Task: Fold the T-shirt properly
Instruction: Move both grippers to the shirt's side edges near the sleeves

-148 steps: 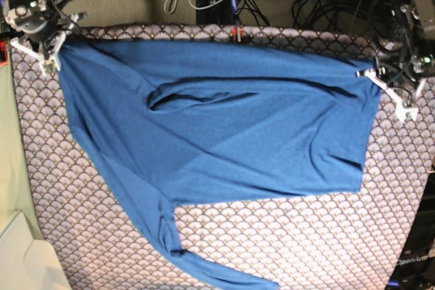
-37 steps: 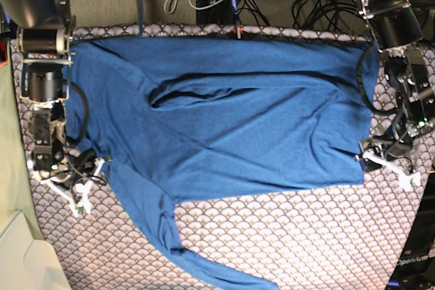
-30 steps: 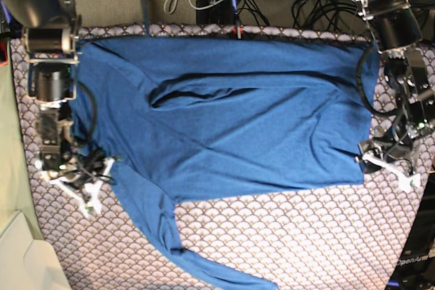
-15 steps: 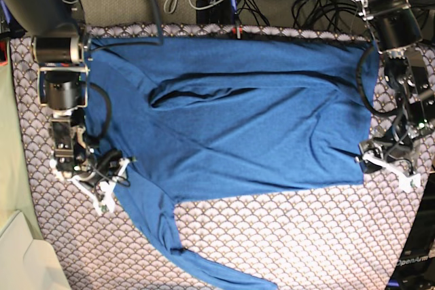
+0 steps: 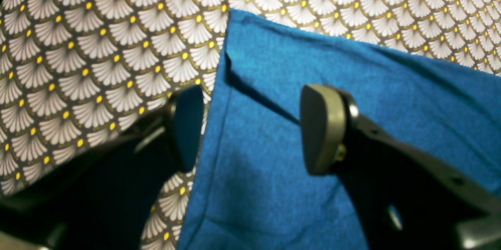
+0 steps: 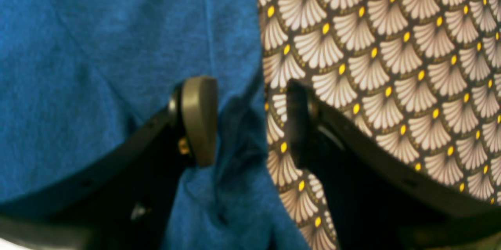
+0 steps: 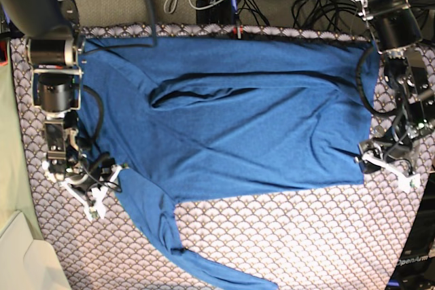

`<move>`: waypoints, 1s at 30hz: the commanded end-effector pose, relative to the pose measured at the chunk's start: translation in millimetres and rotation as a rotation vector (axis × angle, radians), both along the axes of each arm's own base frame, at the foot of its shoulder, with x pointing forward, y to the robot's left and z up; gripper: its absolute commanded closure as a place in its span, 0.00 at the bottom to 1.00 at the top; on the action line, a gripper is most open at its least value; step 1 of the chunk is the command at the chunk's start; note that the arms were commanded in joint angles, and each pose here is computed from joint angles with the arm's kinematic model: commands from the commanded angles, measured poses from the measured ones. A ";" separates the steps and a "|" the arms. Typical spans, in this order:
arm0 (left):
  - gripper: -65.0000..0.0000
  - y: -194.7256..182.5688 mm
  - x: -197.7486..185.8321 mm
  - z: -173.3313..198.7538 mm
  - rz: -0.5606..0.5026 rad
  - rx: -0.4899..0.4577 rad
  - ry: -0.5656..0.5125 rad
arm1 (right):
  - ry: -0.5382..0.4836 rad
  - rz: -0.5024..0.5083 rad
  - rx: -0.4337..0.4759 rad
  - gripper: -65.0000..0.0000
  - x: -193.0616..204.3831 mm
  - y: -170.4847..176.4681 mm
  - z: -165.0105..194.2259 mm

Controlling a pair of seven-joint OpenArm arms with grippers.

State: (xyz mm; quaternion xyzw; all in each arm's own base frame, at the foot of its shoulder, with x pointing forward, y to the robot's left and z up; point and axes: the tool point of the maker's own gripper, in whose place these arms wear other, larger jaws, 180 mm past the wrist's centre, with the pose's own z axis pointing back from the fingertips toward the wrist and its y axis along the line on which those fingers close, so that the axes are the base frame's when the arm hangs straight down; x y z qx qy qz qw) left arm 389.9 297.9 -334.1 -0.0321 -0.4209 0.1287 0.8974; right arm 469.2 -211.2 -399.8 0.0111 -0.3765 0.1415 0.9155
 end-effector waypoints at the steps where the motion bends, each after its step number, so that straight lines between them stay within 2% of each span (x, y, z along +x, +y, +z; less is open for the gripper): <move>1: 0.41 6.8 10.5 20.4 0.004 0.020 -0.059 | -0.044 -0.007 0.005 0.55 8.6 -3.5 12.8; 8: 0.41 6.1 10.5 19.0 0.007 0.015 -0.058 | -0.012 -0.003 0.020 0.55 -4.2 4.2 -4.2; 12: 0.41 9.5 18.6 28.9 0.021 0.028 -0.124 | -0.009 0.000 0.026 0.57 -5.6 7.9 -6.5; 14: 0.41 13.0 20.8 25.8 0.035 0.026 -0.144 | -0.013 0.002 0.029 0.66 -5.5 9.1 -6.6; 18: 0.41 22.5 31.5 17.4 0.068 0.015 -0.173 | -0.024 0.002 0.031 0.97 -8.7 7.4 -9.9; 19: 0.41 20.7 36.5 9.7 0.063 0.007 -0.162 | -0.023 0.002 0.031 1.00 -9.3 7.4 -10.6; 24: 0.41 14.3 51.1 -21.5 0.025 0.023 -0.105 | -0.019 0.003 0.030 1.00 -10.6 7.7 -12.1; 30: 0.41 12.2 63.7 -37.8 0.035 0.022 -0.102 | -0.019 -0.001 0.024 1.00 -10.9 3.2 -11.5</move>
